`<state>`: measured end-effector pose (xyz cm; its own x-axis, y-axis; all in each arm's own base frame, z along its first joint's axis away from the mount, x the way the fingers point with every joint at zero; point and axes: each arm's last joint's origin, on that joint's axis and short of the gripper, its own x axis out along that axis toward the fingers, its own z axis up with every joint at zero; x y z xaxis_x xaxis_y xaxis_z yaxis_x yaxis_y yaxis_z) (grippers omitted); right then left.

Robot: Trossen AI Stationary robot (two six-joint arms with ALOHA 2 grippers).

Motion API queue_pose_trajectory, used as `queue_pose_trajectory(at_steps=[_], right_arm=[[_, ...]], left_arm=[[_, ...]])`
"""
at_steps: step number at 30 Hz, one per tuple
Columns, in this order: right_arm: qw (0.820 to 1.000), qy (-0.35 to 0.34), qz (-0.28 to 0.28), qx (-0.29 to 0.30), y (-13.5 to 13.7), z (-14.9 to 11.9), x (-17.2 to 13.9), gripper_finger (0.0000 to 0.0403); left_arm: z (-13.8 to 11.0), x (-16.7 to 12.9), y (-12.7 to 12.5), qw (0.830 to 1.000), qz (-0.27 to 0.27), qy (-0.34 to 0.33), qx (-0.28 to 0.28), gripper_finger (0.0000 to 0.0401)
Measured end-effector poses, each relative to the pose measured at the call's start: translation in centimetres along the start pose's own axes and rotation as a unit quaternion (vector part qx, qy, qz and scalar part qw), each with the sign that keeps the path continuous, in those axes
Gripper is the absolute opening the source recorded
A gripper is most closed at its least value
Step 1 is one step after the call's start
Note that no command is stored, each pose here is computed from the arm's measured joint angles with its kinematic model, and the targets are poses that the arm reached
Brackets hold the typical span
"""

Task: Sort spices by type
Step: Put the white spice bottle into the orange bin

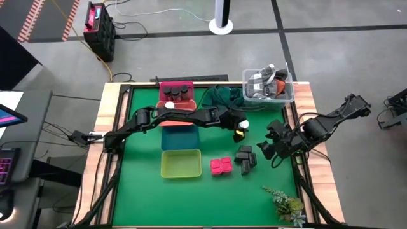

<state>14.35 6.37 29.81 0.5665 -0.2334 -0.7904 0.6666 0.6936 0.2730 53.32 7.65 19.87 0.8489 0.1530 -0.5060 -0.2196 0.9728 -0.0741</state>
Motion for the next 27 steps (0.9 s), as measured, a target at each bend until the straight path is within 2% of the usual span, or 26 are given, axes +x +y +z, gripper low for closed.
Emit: queue_pose_trajectory(at_steps=[5,11,13,17,22,27], right_arm=[[1.000,0.000,0.000,0.002,0.0,0.0,0.0,0.0327],[1.000,0.000,0.000,0.003,0.0,0.0,0.0,0.0327],[1.000,0.000,0.000,0.004,0.0,0.0,0.0,0.0327],[1.000,-0.003,0.000,0.004,0.0,0.0,0.0,0.0327],[1.000,-0.023,-0.006,0.004,0.0,0.1,0.0,0.0327],[0.999,-0.045,-0.013,-0.003,0.0,0.3,0.0,0.0327]], left_arm=[[0.1,0.0,0.2,1.000,0.001,-0.004,-0.021,0.0198],[0.4,-0.2,1.9,0.996,-0.022,0.003,-0.082,0.0197],[0.7,-0.6,2.4,0.996,-0.021,0.005,-0.087,0.0197],[2.1,-2.3,2.9,0.998,-0.013,0.006,-0.057,0.0197],[4.2,-5.8,3.7,1.000,0.008,0.023,-0.001,0.0197],[5.5,-8.9,4.7,0.999,0.034,0.034,0.019,0.0197]])
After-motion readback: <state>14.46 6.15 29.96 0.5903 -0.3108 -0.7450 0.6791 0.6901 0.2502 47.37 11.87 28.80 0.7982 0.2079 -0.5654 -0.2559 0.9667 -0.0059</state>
